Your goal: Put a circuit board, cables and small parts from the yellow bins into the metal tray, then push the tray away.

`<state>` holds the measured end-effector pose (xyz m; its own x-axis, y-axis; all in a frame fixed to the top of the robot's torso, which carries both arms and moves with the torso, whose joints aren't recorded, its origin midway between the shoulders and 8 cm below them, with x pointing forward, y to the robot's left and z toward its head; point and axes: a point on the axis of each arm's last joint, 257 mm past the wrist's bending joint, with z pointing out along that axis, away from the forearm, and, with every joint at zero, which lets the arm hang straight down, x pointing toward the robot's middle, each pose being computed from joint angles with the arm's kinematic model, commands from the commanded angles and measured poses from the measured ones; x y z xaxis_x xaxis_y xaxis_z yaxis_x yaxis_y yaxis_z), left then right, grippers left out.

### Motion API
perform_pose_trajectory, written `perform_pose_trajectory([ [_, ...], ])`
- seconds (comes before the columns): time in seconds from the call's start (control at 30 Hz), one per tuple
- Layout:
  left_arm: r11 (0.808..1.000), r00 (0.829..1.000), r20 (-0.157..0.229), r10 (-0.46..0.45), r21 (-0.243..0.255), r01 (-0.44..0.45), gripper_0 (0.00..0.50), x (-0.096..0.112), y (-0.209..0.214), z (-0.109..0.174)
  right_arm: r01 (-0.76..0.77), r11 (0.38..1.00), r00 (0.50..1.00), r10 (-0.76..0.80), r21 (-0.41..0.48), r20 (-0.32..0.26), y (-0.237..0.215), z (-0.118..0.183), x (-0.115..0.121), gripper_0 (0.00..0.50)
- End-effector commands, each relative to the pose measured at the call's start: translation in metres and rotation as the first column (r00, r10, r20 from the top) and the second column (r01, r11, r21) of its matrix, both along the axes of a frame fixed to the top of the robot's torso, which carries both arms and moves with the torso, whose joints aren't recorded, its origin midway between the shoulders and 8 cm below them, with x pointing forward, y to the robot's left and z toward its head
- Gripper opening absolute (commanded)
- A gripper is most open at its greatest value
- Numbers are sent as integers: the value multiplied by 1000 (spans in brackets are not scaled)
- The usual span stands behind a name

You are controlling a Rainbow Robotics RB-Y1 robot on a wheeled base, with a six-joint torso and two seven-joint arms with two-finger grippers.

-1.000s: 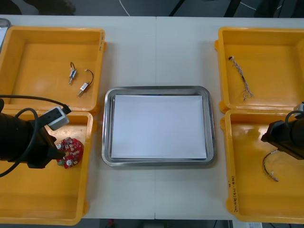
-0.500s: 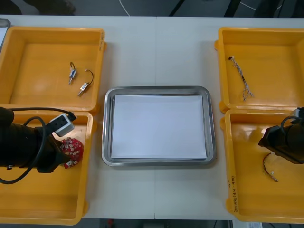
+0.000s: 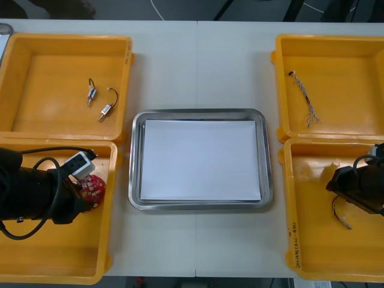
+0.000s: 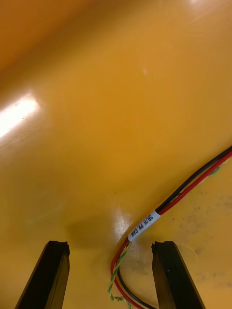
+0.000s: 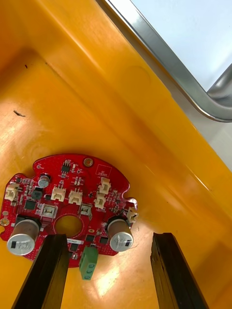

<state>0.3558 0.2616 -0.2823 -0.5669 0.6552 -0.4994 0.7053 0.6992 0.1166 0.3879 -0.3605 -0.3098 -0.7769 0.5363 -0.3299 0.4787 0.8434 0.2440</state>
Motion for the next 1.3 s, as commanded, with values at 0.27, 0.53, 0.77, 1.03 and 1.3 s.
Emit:
perform_pose_trajectory([
  [0.27, 992, 995, -4, -100, 72, 100, 500, -14, 7, -27, 23, 1000, 999, -23, 17, -23, 2, -21, -5, 500],
  [0.53, 993, 995, 1, -101, 66, 100, 500, -15, 5, -36, 31, 999, 998, -30, 18, -46, 1, -28, -10, 467],
  [0.77, 993, 995, 12, -103, 64, 102, 500, -13, 5, -41, 39, 999, 998, -38, 21, -49, 1, -29, -11, 0],
  [1.03, 993, 995, 17, -100, 65, 99, 500, -12, 7, -40, 44, 999, 998, -43, 27, -45, 0, -28, -10, 0],
  [1.3, 993, 994, 23, -103, 68, 101, 500, -10, 8, -37, 40, 999, 999, -40, 26, -8, -7, -8, -5, 0],
])
